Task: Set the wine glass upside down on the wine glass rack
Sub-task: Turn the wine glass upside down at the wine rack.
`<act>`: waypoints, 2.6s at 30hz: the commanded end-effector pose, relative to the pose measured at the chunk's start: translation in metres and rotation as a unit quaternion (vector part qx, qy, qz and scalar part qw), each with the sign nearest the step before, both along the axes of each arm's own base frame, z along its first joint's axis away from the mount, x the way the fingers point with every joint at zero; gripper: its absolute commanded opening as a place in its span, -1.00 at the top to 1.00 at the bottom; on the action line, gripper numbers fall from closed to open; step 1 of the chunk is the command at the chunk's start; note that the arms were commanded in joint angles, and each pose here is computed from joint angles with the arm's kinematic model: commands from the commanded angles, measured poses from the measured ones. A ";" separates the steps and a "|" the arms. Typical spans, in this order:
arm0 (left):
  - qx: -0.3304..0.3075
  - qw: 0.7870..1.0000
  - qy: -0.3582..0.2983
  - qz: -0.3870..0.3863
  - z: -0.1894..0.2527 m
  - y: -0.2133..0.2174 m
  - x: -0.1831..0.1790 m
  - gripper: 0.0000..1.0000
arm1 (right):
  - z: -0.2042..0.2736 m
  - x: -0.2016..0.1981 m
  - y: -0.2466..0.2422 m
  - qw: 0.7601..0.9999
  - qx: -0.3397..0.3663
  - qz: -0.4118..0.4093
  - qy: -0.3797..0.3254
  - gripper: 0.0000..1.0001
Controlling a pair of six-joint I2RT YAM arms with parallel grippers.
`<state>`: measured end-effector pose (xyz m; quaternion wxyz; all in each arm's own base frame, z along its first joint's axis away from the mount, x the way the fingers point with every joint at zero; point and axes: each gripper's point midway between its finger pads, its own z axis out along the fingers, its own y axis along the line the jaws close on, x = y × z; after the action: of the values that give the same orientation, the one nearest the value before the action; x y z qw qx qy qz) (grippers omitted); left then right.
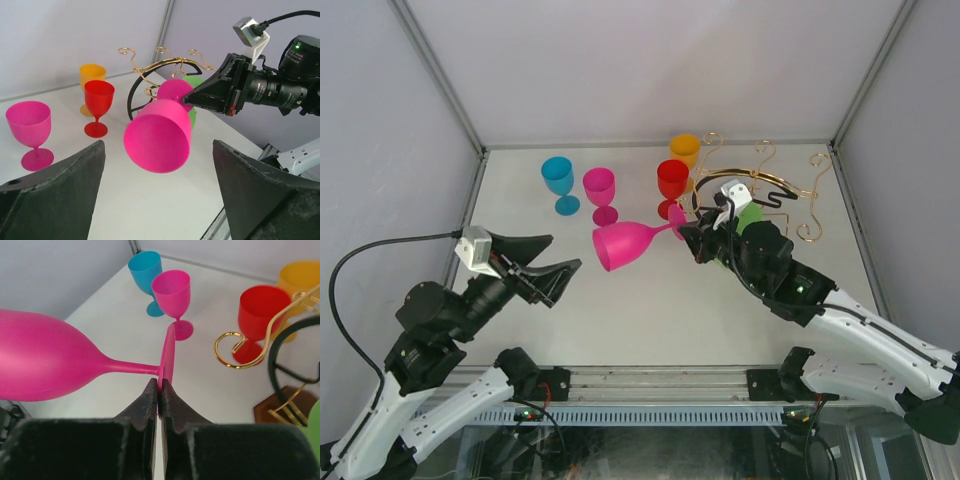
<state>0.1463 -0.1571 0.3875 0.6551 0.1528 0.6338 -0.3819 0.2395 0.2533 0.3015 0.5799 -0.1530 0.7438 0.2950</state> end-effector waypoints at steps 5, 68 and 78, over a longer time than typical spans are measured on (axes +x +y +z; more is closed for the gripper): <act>0.006 0.999 0.028 -0.037 -0.012 -0.003 -0.017 -0.78 | 0.055 -0.021 0.000 0.966 -0.114 0.064 -0.225 1.00; 0.082 0.982 0.021 -0.167 -0.051 -0.157 0.004 0.30 | 0.076 -0.106 0.019 0.844 -0.227 0.193 -0.445 1.00; 0.079 0.984 0.026 -0.157 -0.061 -0.152 0.004 1.00 | 0.079 -0.097 0.015 0.858 -0.224 0.163 -0.432 1.00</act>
<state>0.1438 -0.3152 0.3353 0.5433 0.3017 0.6427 -0.4480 0.1439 0.2690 0.3546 0.7060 -0.5578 0.4278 0.0864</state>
